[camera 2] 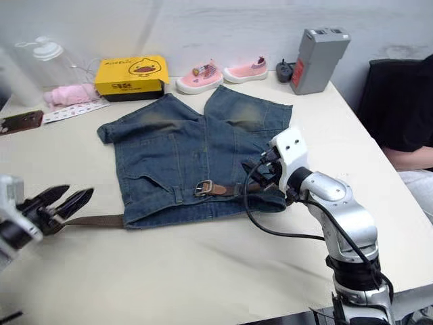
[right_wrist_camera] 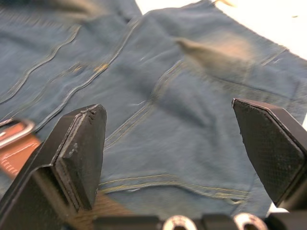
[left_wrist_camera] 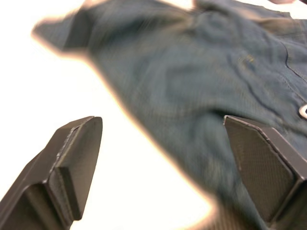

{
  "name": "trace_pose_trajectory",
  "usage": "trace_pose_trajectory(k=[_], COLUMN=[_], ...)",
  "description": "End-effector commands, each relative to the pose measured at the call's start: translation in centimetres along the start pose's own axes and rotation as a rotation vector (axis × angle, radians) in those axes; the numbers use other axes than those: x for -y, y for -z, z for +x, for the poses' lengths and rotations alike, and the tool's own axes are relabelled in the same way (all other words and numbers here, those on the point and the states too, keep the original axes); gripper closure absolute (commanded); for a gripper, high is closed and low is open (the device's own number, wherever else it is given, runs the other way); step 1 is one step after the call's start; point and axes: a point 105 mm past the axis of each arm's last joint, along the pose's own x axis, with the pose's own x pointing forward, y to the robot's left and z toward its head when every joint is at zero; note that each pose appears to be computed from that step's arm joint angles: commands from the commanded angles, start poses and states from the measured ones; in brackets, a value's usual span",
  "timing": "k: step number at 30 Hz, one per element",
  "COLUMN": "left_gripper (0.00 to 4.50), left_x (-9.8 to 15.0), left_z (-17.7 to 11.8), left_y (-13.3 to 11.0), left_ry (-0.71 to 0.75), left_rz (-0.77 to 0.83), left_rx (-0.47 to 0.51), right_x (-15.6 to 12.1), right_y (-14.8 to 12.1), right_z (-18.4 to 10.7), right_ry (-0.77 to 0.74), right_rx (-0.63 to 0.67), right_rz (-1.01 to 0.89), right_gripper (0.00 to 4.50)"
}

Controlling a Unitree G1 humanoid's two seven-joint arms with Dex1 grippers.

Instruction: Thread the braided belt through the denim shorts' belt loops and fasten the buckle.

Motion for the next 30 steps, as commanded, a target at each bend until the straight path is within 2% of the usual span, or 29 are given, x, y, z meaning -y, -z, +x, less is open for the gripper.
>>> trace_pose_trajectory(k=[1,4,6,9,18,21,27,30], left_gripper=[0.1,0.1,0.1,0.1,0.1,0.1,0.1,0.1], left_x=[-0.6,0.2,1.2,0.2,-1.7,-2.6,-4.7,-4.6], left_z=[-2.8,-4.6,-5.9,-6.7,-3.3,-0.6,1.4,1.7], left_y=[-0.7,0.1,1.4,3.1,3.9,3.8,4.9,5.9], left_ry=[-0.04,0.007,0.048,-0.031,-0.164,-0.213,-0.376,-0.397], left_rz=[-0.046,-0.16,-0.244,-0.339,-0.505,-0.614,-0.71,-0.722], left_rx=[0.01,0.001,-0.044,-0.103,-0.108,-0.078,-0.12,-0.175], right_x=[-2.3,-4.0,-5.3,-6.1,-7.2,-7.2,-7.0,-6.8], right_y=[-1.2,-1.5,-1.3,-0.7,-0.2,-0.4,-0.7,-1.1], right_z=[-0.5,-1.1,-1.7,-2.1,-2.6,-2.7,-2.7,-2.7], right_ry=[-0.122,-0.231,-0.312,-0.361,-0.408,-0.396,-0.371,-0.36], right_rx=[0.034,0.058,0.054,0.029,0.015,0.018,0.022,0.028], right_rz=[-0.052,-0.037,-0.058,-0.076,-0.081,-0.093,-0.105,-0.107], right_gripper=[0.04,0.04,0.04,0.04,0.04,0.04,0.04,0.04])
